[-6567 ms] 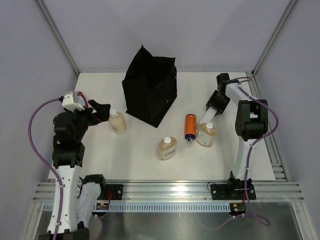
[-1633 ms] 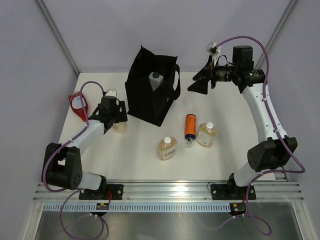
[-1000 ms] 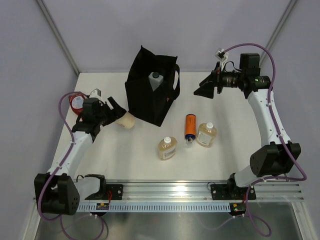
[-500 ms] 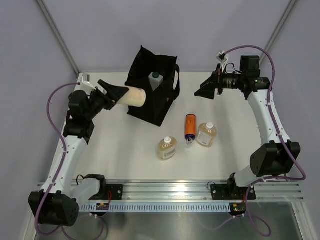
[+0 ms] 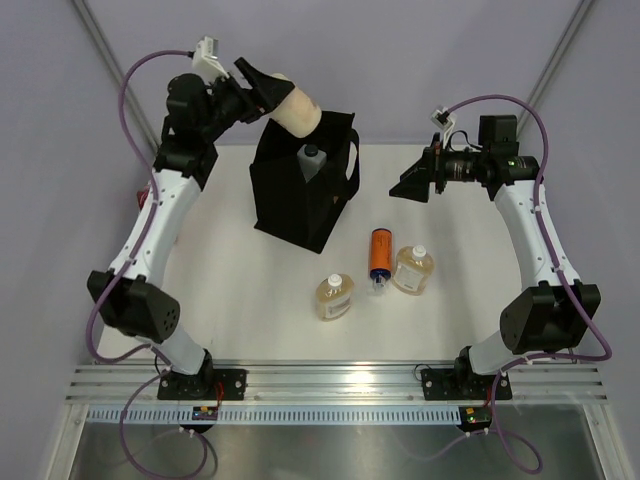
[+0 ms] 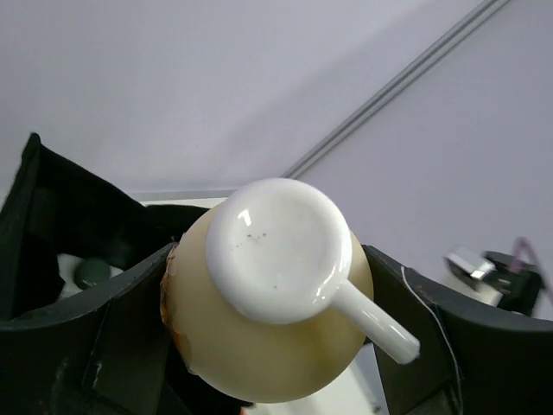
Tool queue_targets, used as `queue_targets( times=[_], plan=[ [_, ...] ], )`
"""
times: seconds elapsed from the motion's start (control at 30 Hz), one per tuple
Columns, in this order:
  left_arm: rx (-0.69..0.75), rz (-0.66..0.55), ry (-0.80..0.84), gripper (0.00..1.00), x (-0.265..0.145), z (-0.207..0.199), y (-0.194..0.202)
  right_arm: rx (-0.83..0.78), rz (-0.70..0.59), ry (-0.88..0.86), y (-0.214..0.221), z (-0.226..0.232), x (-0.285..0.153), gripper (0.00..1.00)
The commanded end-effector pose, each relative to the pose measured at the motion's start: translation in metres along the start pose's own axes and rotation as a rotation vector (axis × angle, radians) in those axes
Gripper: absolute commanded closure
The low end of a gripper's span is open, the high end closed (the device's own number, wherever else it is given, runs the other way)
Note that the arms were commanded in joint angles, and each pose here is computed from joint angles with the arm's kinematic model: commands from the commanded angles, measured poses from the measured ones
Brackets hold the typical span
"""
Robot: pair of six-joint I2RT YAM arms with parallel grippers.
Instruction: Place the personal care products into the canvas bag
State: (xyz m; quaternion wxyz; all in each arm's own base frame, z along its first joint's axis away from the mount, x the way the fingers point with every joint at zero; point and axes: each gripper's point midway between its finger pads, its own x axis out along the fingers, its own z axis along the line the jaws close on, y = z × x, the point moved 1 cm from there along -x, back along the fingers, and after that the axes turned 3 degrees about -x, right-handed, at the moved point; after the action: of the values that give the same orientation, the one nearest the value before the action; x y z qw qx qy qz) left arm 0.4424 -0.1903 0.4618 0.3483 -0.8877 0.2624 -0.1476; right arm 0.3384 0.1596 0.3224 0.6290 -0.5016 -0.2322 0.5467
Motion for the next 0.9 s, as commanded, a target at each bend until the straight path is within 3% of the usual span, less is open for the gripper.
queue_targets(
  times=[0.0, 0.03, 0.13, 0.43, 0.63, 0.77, 0.8, 0.87],
  plan=[
    [0.2, -0.045, -0.042, 1.0, 0.027, 0.005, -0.018, -0.037, 0.001, 0.006, -0.001, 0.009, -0.007, 0.02],
    [0.269, -0.044, -0.028, 1.0, 0.033, -0.003, -0.02, -0.032, 0.007, 0.009, 0.001, 0.009, -0.007, 0.02],
    [0.355, 0.046, -0.085, 1.0, 0.055, 0.023, 0.01, -0.031, 0.02, 0.027, 0.008, 0.007, -0.008, 0.02],
    [0.524, 0.131, -0.24, 1.0, 0.094, 0.081, 0.068, 0.0, 0.056, 0.053, 0.029, -0.005, -0.005, 0.0],
    [0.533, 0.176, -0.329, 0.98, 0.111, 0.127, 0.098, 0.001, 0.119, 0.044, 0.047, -0.008, -0.004, 0.0],
    [0.514, 0.229, -0.353, 0.72, 0.107, 0.149, 0.121, -0.056, 0.176, 0.033, 0.062, -0.011, -0.005, 0.0],
    [0.509, 0.232, -0.353, 0.56, 0.107, 0.151, 0.124, -0.065, 0.188, 0.026, 0.066, -0.01, -0.005, 0.0],
    [0.495, 0.239, -0.344, 0.42, 0.106, 0.152, 0.129, -0.11, 0.215, 0.026, 0.076, -0.009, -0.008, 0.0]
  ],
)
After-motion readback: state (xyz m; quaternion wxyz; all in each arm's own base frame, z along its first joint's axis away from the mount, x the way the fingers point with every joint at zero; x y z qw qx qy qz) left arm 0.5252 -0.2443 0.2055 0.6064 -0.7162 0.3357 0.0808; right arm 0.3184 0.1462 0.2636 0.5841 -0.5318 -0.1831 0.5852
